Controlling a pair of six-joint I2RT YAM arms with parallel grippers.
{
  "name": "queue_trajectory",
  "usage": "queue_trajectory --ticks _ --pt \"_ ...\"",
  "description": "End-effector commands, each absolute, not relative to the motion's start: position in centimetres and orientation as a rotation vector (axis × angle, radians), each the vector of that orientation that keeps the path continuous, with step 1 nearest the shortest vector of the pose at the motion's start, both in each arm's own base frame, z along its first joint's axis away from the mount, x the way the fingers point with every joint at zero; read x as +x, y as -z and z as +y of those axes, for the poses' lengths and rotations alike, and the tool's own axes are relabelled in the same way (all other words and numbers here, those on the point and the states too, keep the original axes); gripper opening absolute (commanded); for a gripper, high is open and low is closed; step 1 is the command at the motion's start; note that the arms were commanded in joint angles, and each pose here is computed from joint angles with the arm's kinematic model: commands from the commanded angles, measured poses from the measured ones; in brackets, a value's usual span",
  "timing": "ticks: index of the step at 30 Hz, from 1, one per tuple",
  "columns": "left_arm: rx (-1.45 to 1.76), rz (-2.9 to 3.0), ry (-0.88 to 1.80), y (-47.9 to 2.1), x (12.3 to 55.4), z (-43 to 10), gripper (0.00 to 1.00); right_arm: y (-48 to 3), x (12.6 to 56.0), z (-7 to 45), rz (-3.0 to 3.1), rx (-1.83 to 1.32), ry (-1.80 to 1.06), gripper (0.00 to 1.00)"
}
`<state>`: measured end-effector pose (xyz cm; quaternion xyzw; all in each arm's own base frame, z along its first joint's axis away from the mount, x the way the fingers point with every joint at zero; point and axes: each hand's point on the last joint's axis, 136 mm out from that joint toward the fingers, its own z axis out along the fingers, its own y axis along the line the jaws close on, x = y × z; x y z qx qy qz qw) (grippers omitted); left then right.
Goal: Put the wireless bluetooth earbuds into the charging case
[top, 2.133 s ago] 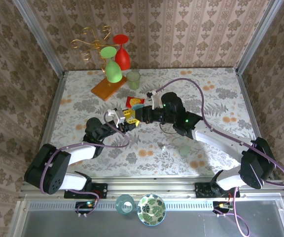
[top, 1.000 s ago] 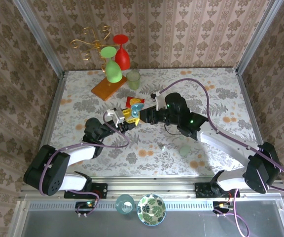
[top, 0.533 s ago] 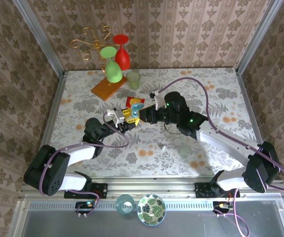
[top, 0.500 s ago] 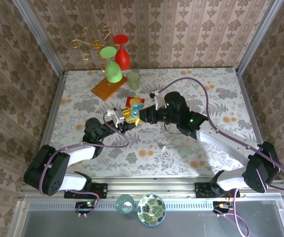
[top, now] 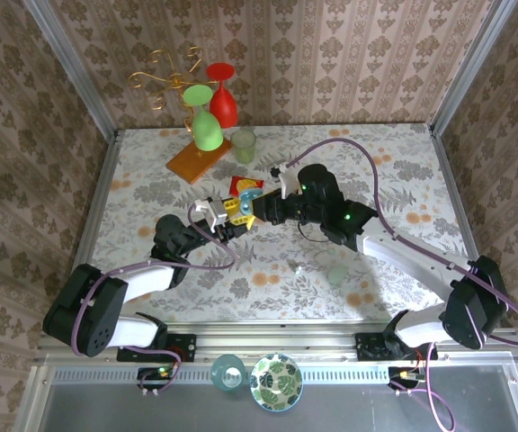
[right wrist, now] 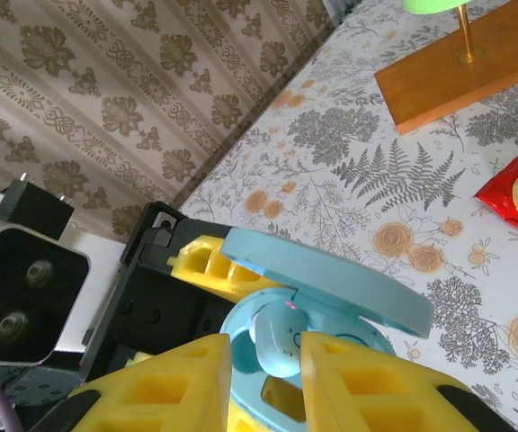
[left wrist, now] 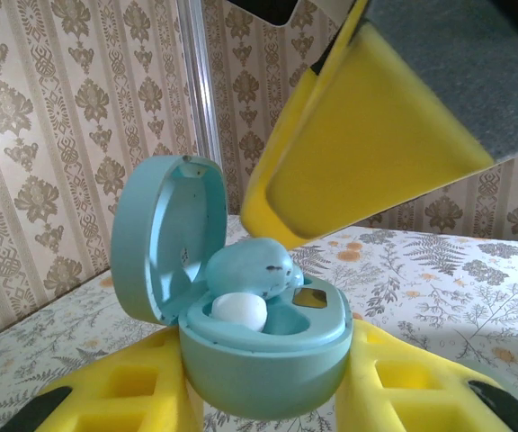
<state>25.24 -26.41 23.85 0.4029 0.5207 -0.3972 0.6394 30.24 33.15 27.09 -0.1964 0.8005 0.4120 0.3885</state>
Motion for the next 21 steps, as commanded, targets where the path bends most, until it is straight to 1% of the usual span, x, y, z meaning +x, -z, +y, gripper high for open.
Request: queue_trajectory --ticks 1,11,15,18,21 --pt "0.941 1.104 0.909 -25.6 24.6 -26.6 0.26 -27.2 30.5 33.8 2.036 -0.531 -1.05 0.26" --pt "0.937 1.099 0.904 -25.8 24.6 -26.5 0.26 -26.8 30.7 33.8 2.053 -0.544 -1.028 0.26" --pt "0.928 1.106 0.905 -25.8 24.7 -26.5 0.26 -26.6 30.6 33.7 2.057 -0.539 -1.029 0.22" --pt "0.912 1.123 0.894 -25.5 25.1 -26.3 0.26 -26.9 30.5 33.6 2.051 -0.537 -1.032 0.24" --pt "0.892 1.152 0.86 -24.7 25.9 -26.0 0.26 -28.1 30.1 33.4 2.018 -0.541 -1.046 0.29"
